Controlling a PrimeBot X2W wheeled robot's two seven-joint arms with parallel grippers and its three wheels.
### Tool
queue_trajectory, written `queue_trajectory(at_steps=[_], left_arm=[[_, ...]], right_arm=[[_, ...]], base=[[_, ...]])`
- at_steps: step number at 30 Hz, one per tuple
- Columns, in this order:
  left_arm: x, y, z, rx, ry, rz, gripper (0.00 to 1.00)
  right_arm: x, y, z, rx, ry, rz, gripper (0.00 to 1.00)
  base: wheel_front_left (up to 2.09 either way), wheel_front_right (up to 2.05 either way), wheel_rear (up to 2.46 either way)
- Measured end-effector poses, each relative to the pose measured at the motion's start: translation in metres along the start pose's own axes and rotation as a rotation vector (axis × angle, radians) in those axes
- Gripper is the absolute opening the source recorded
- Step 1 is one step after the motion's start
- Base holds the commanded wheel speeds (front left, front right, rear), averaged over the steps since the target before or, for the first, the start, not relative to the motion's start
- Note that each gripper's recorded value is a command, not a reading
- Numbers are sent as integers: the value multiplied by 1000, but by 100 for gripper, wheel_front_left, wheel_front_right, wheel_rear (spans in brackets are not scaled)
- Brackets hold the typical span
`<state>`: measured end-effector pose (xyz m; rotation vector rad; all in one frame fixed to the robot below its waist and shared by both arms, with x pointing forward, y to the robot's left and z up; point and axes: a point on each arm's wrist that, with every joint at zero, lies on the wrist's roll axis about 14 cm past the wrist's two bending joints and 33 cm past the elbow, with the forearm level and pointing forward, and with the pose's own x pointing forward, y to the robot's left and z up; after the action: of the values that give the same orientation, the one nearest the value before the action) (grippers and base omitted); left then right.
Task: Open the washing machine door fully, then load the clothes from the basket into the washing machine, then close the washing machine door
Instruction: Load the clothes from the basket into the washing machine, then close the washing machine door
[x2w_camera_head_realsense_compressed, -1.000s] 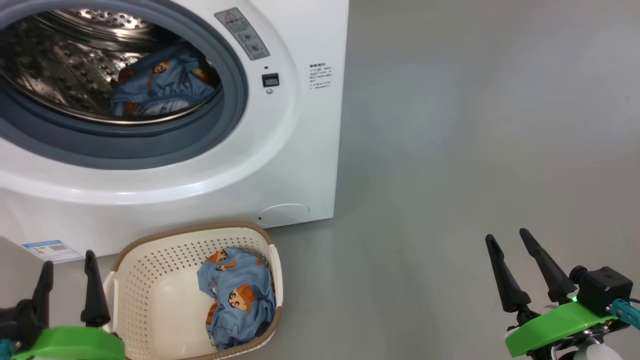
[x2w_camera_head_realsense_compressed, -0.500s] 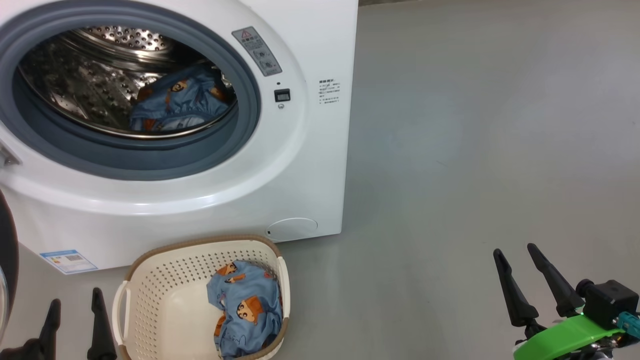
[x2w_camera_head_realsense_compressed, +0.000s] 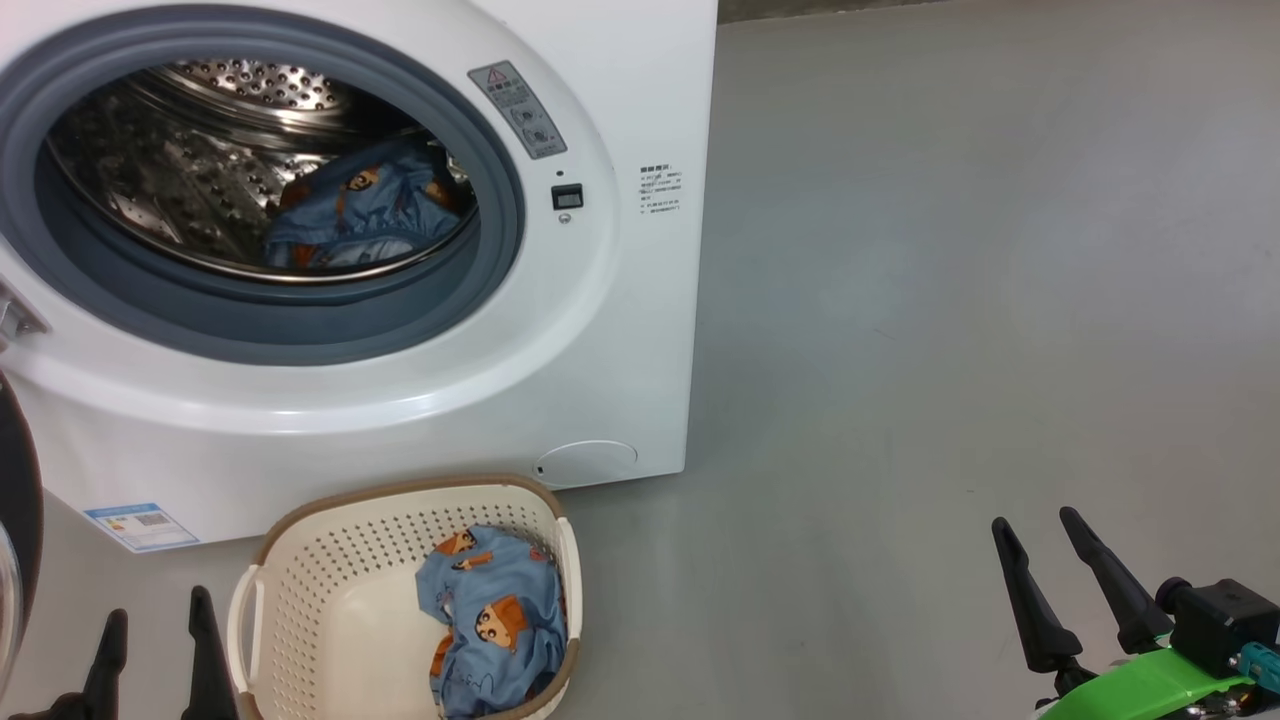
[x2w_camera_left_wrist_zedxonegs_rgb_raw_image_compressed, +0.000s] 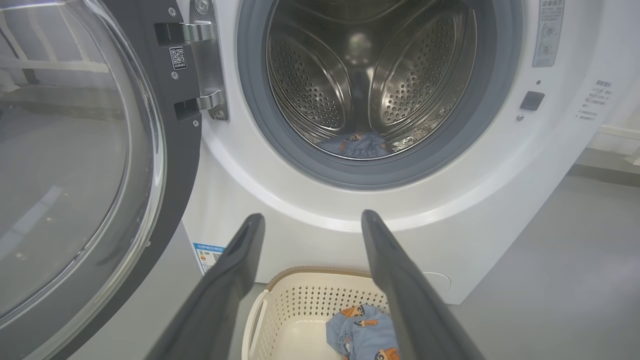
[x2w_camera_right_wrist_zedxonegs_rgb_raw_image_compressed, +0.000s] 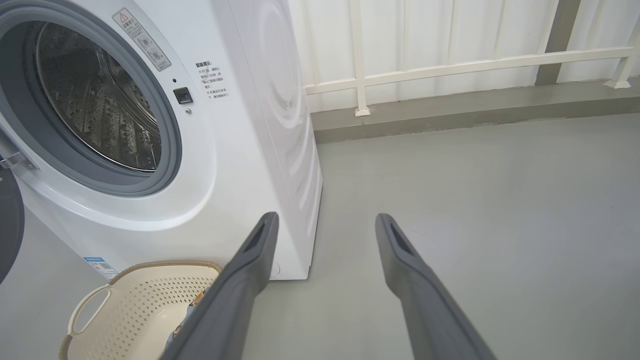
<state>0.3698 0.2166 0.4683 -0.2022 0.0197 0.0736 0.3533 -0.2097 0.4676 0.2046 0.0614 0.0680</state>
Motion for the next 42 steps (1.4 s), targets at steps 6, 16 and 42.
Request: queue_trajectory(at_steps=[6,16,42], left_arm=[[1,0,-2,-1,5,0,100],[2,-1,-16,-3,48,1,100],[32,-54,-164,-36,496,-150,100]], right_arm=[[1,0,-2,1,5,-1,100],[3,-2,-7,5,22,-8,100],[61,0,-33,55,63,-31,100]], base=[[0,0,0],[0,0,0],[0,0,0]])
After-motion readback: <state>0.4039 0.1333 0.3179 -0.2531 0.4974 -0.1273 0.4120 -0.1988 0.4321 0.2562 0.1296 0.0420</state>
